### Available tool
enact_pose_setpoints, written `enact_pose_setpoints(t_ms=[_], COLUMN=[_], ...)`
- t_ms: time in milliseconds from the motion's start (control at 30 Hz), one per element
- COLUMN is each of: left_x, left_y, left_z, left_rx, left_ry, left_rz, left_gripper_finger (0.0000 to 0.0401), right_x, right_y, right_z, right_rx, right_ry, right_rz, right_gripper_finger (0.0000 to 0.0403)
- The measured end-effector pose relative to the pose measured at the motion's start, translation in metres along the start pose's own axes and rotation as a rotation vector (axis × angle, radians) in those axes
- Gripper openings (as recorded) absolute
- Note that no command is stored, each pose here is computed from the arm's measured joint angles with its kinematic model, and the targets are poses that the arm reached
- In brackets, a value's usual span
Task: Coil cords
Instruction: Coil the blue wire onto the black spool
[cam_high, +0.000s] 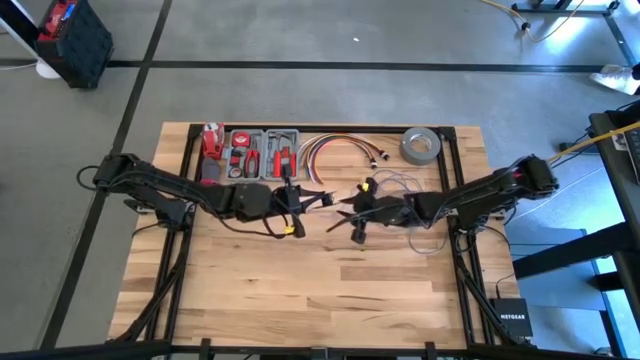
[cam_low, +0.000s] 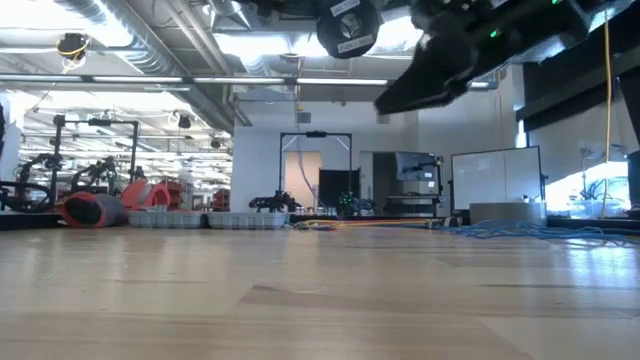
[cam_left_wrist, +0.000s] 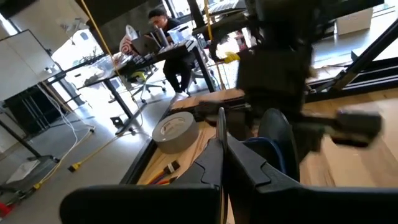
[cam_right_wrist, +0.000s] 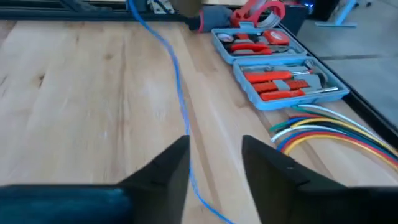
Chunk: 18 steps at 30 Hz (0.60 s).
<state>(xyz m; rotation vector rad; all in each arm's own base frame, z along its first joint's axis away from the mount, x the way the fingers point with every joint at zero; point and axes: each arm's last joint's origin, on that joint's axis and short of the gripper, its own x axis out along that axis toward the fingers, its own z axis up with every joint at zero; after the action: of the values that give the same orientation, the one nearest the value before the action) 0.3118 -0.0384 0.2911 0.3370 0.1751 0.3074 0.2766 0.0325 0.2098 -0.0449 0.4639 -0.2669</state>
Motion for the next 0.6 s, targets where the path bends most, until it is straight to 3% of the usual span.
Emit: enact_pose_setpoints(t_ms=[267, 433, 600], left_x=[0.000, 0.000, 0.000], left_y=[0.001, 0.001, 0.002], left_z=[0.000, 0.002, 0.006], left_rx=[-0.006, -0.041, -0.075], left_ry=[0.002, -0.016, -0.054], left_rz=[0.004, 0.009, 0.018], left_gripper_finger=[0.0000, 0.0000, 0.0000], right_x=[-0.033, -0.018, 0.002], right_y=[-0.015, -0.014, -0.018], right_z=[-0.008, -0.044, -0.070], right_rx=[-0.023, -0.058, -0.011], right_ry=[0.096, -0.042, -0.166], right_rz=[-0.001, -0.022, -0.022], right_gripper_finger=[0.0197, 0.0197, 0.0198])
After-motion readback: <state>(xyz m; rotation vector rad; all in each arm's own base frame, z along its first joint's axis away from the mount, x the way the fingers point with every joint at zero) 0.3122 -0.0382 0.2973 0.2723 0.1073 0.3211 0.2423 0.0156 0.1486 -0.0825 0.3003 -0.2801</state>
